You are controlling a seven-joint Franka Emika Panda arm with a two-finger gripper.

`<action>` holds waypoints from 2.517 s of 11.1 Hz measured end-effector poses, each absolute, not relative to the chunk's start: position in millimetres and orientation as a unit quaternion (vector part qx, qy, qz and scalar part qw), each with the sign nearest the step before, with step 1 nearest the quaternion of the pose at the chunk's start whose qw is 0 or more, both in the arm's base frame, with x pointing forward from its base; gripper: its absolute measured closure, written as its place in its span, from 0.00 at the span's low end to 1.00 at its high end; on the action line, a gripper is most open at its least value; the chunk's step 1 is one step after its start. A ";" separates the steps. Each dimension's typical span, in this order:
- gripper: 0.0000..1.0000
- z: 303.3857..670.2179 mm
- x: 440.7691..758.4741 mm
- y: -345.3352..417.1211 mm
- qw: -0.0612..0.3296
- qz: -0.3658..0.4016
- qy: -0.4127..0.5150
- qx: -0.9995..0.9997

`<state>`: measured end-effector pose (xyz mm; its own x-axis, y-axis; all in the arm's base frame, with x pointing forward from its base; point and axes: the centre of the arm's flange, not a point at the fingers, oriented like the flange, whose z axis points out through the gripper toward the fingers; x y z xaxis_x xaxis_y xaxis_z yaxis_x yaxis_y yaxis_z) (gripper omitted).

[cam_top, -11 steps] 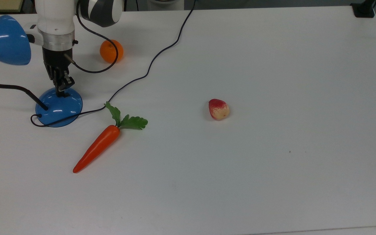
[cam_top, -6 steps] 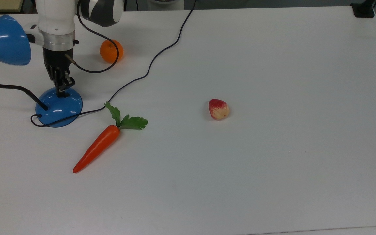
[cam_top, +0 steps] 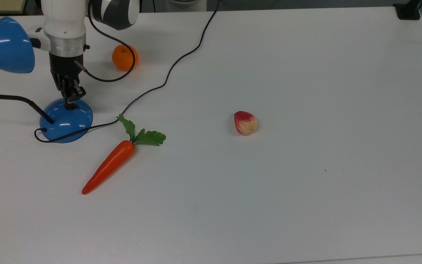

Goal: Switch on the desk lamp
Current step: 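Press down on the lamp base button with the gripper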

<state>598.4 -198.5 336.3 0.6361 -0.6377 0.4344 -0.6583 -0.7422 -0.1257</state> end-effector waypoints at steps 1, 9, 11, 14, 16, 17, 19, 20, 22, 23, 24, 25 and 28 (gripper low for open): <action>0.99 336.3 598.6 -198.0 0.022 0.231 -0.358 0.904; 0.99 331.8 600.5 -185.8 0.021 0.227 -0.349 0.909; 0.99 331.8 599.4 -189.3 0.021 0.227 -0.351 0.908; 0.99 331.2 598.3 -191.5 0.023 0.227 -0.351 0.908; 0.99 331.2 598.3 -191.5 0.023 0.226 -0.350 0.909; 0.99 331.2 598.3 -191.5 0.023 0.226 -0.350 0.909; 0.99 331.2 598.2 -191.5 0.023 0.226 -0.349 0.909; 0.99 331.1 598.2 -191.6 0.023 0.226 -0.349 0.909; 0.99 331.1 597.9 -192.4 0.023 0.226 -0.350 0.909; 0.99 331.0 597.5 -193.3 0.024 0.226 -0.351 0.908; 0.99 330.8 597.3 -194.2 0.024 0.226 -0.351 0.908; 0.99 330.7 597.0 -195.1 0.024 0.226 -0.352 0.908; 0.99 329.1 595.3 -200.5 0.025 0.225 -0.356 0.907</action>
